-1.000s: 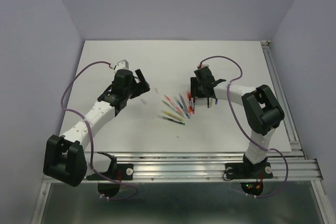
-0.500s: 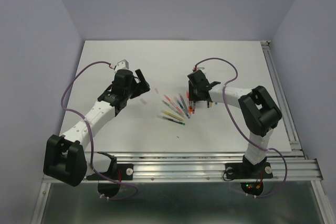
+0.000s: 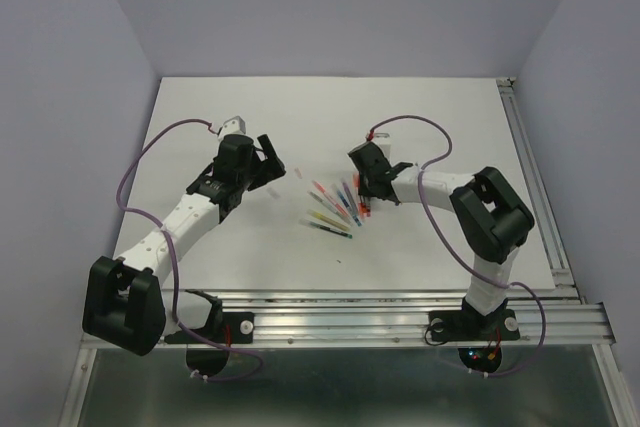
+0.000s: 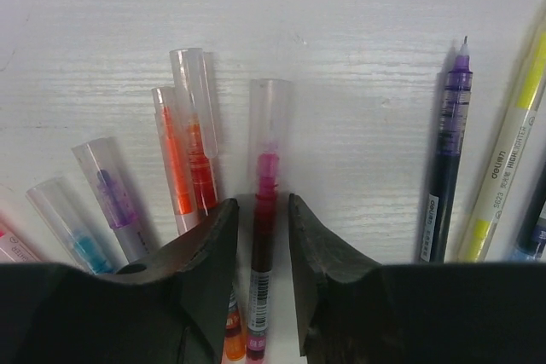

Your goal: Open the pen caps

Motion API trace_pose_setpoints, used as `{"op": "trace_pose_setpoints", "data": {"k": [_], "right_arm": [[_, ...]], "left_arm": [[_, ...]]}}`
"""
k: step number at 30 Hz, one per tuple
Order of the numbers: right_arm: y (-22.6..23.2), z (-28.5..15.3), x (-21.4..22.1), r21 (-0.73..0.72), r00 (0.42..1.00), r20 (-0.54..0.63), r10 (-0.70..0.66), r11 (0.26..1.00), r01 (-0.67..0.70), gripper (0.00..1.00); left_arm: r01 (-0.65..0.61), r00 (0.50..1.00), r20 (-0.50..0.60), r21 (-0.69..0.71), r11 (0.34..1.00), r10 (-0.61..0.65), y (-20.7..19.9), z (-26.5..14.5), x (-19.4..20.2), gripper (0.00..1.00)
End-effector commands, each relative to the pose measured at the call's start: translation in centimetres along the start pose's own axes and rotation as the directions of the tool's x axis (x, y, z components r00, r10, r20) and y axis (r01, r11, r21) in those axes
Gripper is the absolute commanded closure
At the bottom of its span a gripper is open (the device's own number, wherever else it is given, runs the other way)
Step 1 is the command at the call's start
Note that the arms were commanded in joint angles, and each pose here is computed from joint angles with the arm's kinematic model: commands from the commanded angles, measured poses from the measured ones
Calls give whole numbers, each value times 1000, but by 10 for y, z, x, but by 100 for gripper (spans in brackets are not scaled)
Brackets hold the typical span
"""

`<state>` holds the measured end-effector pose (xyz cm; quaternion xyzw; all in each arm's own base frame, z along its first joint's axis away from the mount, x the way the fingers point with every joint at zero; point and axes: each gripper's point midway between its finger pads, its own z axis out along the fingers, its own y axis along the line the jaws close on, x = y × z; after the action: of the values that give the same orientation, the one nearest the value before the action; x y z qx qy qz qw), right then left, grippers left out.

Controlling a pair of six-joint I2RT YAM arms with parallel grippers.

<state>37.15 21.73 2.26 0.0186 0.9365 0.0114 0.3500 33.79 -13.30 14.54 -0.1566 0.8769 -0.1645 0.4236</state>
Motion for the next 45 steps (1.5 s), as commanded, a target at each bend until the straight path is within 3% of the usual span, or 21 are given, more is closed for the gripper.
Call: {"op": "trace_pose_setpoints", "data": {"k": [1, 8, 15, 24, 30, 33, 37, 39, 41, 45], "right_arm": [[-25, 5, 54, 91, 991, -135, -23, 995, 35, 67], [-27, 4, 68, 74, 989, -148, 6, 997, 5, 76], [-18, -4, 51, -6, 998, -69, 8, 1000, -9, 91], [-4, -29, -1, -78, 997, 73, 0, 997, 6, 95], [-13, -51, -9, -85, 994, 106, -35, 995, 44, 96], [-9, -67, -7, -157, 992, 108, -64, 984, 80, 96], [25, -103, 1, -436, 984, 143, -108, 886, 160, 96], [52, -133, 6, -621, 980, 171, -97, 762, 184, 96], [68, -161, 0, -723, 977, 204, -59, 663, 192, 96], [73, -182, -4, -776, 973, 232, -11, 601, 192, 96]], "left_arm": [[-6, 999, 41, 25, 1000, 5, -3, -7, -10, 1], [4, 1000, 30, 37, 999, -5, -5, -7, -7, 1], [16, 998, -56, 165, 986, -7, -30, -4, 8, 1], [45, 993, -119, 263, 964, -13, -48, -13, 19, 1], [55, 991, -135, 368, 928, -5, -68, -25, 18, 1], [57, 991, -132, 424, 904, 0, -78, -34, 17, 1], [73, 989, -145, 526, 847, 4, -94, -47, 23, 1], [57, 993, -121, 587, 807, 18, -106, -55, 23, 2], [72, 992, -128, 630, 773, 12, -112, -60, 30, 2], [88, 990, -137, 678, 730, 9, -121, -69, 44, 4]]}}
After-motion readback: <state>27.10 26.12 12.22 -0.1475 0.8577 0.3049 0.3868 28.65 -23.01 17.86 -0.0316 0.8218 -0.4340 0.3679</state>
